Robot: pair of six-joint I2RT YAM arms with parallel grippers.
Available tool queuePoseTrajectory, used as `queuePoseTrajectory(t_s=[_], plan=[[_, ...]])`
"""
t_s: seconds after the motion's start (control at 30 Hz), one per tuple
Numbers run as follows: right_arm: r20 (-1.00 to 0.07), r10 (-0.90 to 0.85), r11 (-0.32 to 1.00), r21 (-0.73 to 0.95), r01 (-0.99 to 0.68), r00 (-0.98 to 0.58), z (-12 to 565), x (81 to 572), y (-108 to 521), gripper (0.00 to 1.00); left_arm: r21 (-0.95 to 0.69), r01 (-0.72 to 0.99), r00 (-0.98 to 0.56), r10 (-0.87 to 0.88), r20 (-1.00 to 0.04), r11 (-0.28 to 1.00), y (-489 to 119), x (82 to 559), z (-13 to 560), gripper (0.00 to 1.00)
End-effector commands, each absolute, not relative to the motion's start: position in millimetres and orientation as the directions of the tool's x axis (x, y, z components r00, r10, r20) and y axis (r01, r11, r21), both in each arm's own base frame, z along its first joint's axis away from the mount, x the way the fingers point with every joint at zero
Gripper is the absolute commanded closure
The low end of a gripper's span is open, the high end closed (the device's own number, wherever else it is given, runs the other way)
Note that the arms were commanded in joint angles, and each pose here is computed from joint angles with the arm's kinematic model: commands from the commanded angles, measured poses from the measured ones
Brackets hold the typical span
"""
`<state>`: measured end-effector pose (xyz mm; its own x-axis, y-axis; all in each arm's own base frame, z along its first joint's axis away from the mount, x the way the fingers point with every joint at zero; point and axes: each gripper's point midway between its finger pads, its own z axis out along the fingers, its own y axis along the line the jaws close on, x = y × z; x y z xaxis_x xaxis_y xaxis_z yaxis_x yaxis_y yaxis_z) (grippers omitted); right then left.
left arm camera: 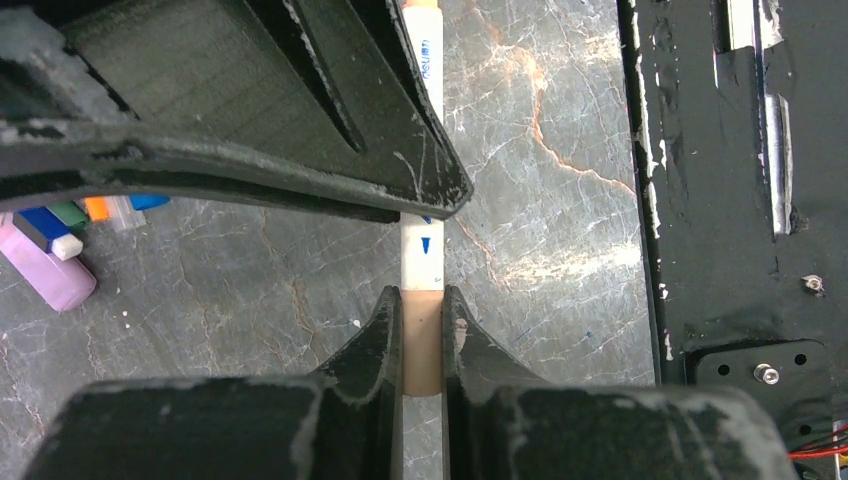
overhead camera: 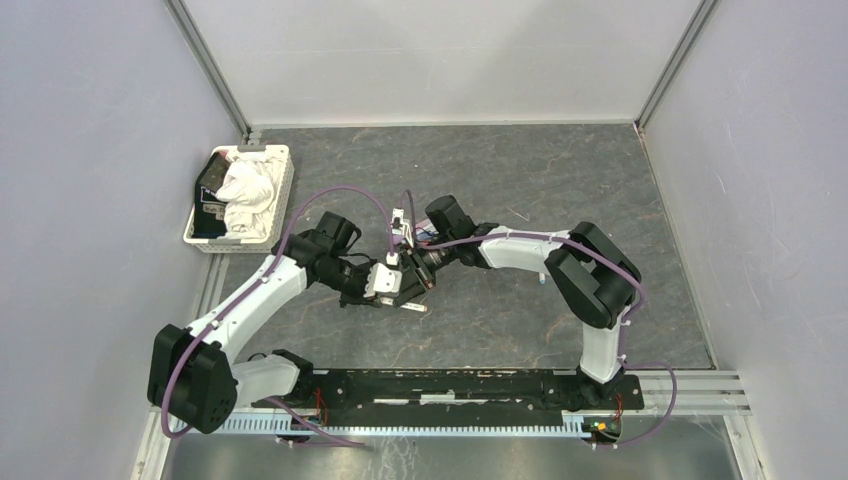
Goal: Open the pen caps
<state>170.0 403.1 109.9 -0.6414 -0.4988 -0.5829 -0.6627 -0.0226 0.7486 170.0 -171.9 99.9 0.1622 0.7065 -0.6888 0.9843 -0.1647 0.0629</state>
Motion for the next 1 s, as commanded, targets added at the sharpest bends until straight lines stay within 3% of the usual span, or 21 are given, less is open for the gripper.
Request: queuePoseTrajectory(t_s=[0.0,0.2,0.33,0.47,0.57,0.97], plan=[[-0.610,-0.486,-0.087,0.747,-0.659,-0.626,117,164,415,0.61,0.077,0.986,0.159,0.705,-0.691,-0.146,-176,176,108,0.96],[-0.608,-0.457,-0.104,0.761,-0.640,-0.649,124,164,420,0.65,0.069,0.988,0.147,0.689,-0.709,-0.140,-180,176,115,0.97],[-0.622,-0.484,-0.088,0.735,-0.673,-0.616,120,164,415,0.82,0.077,0.989,0.144,0.695,-0.704,-0.127,-180,180,116,0.98],[-0.625,-0.499,-0.078,0.722,-0.687,-0.600,120,159,407,0.82,0.085,0.989,0.145,0.695,-0.705,-0.120,-182,186,118,0.98],[-0.600,-0.524,-0.025,0.720,-0.694,-0.604,109,159,399,1.00,0.096,0.989,0.148,0.699,-0.700,-0.114,-183,192,121,0.98],[-0.569,-0.529,0.135,0.676,-0.725,-0.629,90,169,338,1.00,0.228,0.973,0.176,0.787,-0.591,-0.046,-142,248,134,0.98]])
